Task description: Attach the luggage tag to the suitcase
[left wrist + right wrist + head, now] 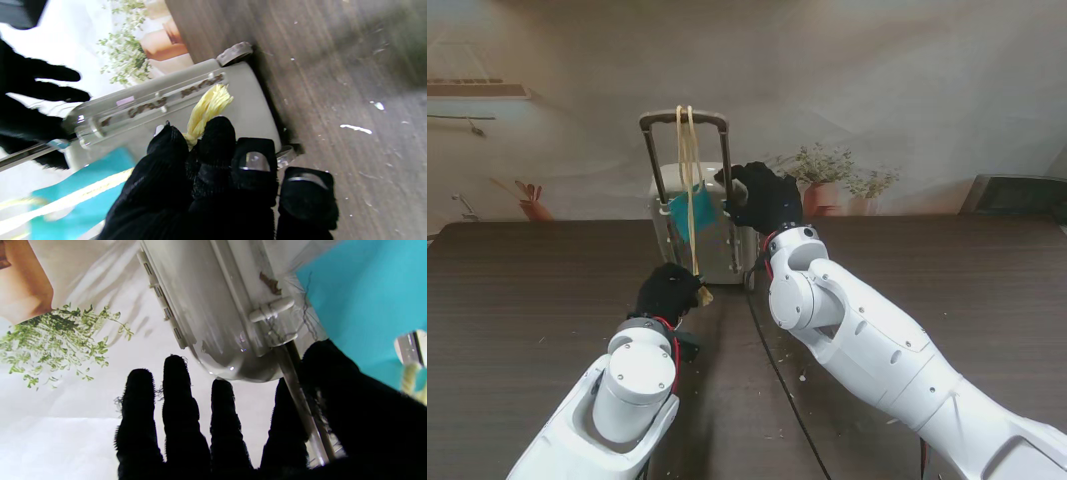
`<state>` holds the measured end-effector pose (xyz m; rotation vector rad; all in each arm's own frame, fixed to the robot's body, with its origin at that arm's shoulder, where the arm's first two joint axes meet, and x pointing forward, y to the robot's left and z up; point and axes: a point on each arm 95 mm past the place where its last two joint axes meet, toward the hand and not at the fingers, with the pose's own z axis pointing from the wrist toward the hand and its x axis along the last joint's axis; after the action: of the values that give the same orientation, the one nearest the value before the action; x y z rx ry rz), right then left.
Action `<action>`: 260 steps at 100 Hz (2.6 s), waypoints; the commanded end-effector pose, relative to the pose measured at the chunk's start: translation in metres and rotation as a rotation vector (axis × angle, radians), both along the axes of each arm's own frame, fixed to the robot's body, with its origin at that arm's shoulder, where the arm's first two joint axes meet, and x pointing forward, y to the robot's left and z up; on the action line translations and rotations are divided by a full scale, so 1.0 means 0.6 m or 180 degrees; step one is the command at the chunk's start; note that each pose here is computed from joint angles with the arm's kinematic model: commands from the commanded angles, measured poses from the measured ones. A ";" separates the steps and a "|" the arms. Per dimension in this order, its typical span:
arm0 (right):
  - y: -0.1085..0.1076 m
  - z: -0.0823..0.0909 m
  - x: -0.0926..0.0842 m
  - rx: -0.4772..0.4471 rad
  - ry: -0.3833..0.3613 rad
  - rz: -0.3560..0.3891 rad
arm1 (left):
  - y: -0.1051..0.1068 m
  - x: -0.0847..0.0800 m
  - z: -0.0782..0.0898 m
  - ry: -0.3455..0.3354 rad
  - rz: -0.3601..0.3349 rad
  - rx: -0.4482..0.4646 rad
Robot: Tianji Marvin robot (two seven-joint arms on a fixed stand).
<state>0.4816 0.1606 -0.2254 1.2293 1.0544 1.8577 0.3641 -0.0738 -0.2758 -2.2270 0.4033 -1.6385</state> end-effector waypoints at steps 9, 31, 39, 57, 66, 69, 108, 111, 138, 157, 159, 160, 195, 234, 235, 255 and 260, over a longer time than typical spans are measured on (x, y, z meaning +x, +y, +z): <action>-0.005 -0.056 -0.009 -0.0117 0.0308 0.0008 | -0.008 0.006 -0.025 0.0216 -0.0070 0.0079; -0.005 -0.058 -0.008 -0.0113 0.0320 0.0008 | -0.012 0.017 -0.063 0.0526 -0.0154 0.0274; -0.005 -0.059 -0.008 -0.0114 0.0325 0.0004 | -0.014 0.020 -0.075 0.0645 -0.0199 0.0361; -0.007 -0.062 -0.009 -0.0101 0.0345 -0.0009 | -0.008 0.030 -0.103 0.0895 -0.0303 0.0600; -0.007 -0.062 -0.009 -0.0102 0.0350 -0.0010 | -0.005 0.032 -0.113 0.0983 -0.0339 0.0642; -0.008 -0.063 -0.009 -0.0101 0.0351 -0.0012 | -0.005 0.032 -0.116 0.0996 -0.0346 0.0663; -0.009 -0.064 -0.009 -0.0077 0.0362 -0.0019 | -0.004 0.031 -0.124 0.1048 -0.0380 0.0716; -0.009 -0.064 -0.009 -0.0075 0.0361 -0.0020 | -0.003 0.031 -0.122 0.1027 -0.0372 0.0706; -0.012 -0.060 -0.012 -0.0029 0.0309 -0.0033 | 0.007 0.010 -0.062 0.0431 -0.0359 0.0751; -0.017 -0.048 -0.016 0.0061 0.0159 -0.0052 | 0.018 -0.015 -0.005 -0.0172 -0.0356 0.0891; -0.018 -0.046 -0.016 0.0075 0.0141 -0.0054 | 0.019 -0.017 0.000 -0.0225 -0.0356 0.0900; -0.018 -0.045 -0.017 0.0082 0.0131 -0.0054 | 0.020 -0.018 0.003 -0.0251 -0.0355 0.0903; -0.033 -0.019 -0.025 0.0261 -0.0099 -0.0018 | 0.024 -0.040 0.051 -0.0722 -0.0378 0.0943; -0.088 0.024 -0.051 0.0414 -0.0353 -0.0107 | 0.039 -0.058 0.085 -0.1231 -0.0497 0.1171; -0.090 0.025 -0.053 0.0410 -0.0358 -0.0106 | 0.040 -0.059 0.086 -0.1251 -0.0504 0.1176; -0.130 0.030 -0.101 0.0367 -0.0256 0.0019 | 0.061 -0.085 0.095 -0.1565 -0.0869 0.1207; -0.139 0.028 -0.115 0.0332 -0.0226 0.0057 | 0.068 -0.091 0.095 -0.1630 -0.0953 0.1234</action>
<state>0.4223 0.0843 -0.1967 1.2016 0.8984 2.0048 0.3156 -0.0359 -0.2178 -1.4659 0.8169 -2.0110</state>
